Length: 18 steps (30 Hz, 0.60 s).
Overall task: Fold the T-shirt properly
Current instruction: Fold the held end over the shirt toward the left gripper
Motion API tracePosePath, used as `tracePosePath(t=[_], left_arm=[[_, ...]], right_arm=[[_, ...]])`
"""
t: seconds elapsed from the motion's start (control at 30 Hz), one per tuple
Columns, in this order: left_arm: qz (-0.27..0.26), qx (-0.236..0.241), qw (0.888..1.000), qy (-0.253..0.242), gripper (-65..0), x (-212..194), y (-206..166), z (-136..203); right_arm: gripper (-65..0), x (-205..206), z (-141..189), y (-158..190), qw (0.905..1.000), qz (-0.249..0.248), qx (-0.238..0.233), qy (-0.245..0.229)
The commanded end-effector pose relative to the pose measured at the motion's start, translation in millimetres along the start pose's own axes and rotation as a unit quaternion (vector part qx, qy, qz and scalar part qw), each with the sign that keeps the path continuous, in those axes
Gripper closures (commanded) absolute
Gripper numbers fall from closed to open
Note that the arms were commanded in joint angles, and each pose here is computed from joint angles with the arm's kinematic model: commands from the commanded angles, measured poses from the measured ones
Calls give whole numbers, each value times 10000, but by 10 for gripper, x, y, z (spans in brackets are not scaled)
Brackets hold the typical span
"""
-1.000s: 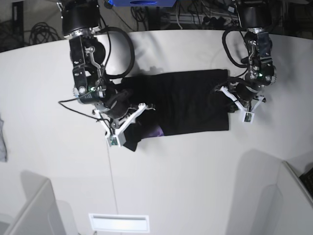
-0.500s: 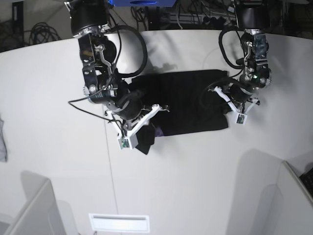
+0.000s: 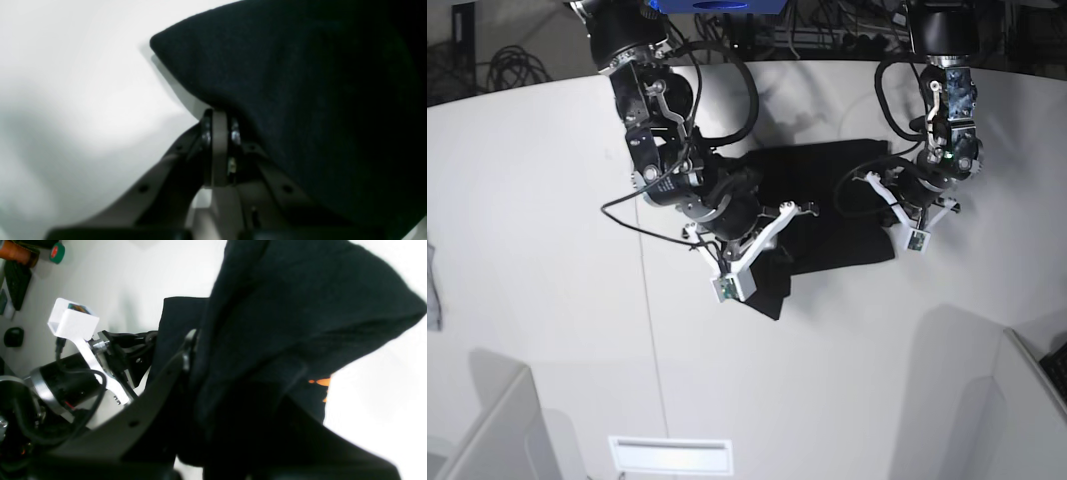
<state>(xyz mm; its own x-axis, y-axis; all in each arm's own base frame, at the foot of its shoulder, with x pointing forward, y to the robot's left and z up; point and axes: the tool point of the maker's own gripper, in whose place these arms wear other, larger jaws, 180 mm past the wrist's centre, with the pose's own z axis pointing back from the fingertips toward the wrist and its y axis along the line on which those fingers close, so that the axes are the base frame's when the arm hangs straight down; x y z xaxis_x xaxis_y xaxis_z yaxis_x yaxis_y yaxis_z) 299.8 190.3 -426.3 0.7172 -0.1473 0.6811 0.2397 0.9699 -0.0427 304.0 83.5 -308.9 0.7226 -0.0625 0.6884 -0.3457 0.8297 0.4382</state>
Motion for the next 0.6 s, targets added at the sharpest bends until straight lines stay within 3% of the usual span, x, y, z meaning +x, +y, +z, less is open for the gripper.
tracePosePath(t=[0.0, 0.27, 0.57], left_arm=[[-120, 55, 9999, -58, 0, 83, 61, 37], [-113, 98, 9999, -47, 0, 75, 102, 51], [-125, 119, 9998, 51, 0, -17, 125, 75]], right_arm=[[0, 147, 0, 124, 9995, 27, 172, -262], [0, -6, -154, 441, 9993, 101, 287, -197], [0, -62, -355, 547, 9990, 301, 285, -195]])
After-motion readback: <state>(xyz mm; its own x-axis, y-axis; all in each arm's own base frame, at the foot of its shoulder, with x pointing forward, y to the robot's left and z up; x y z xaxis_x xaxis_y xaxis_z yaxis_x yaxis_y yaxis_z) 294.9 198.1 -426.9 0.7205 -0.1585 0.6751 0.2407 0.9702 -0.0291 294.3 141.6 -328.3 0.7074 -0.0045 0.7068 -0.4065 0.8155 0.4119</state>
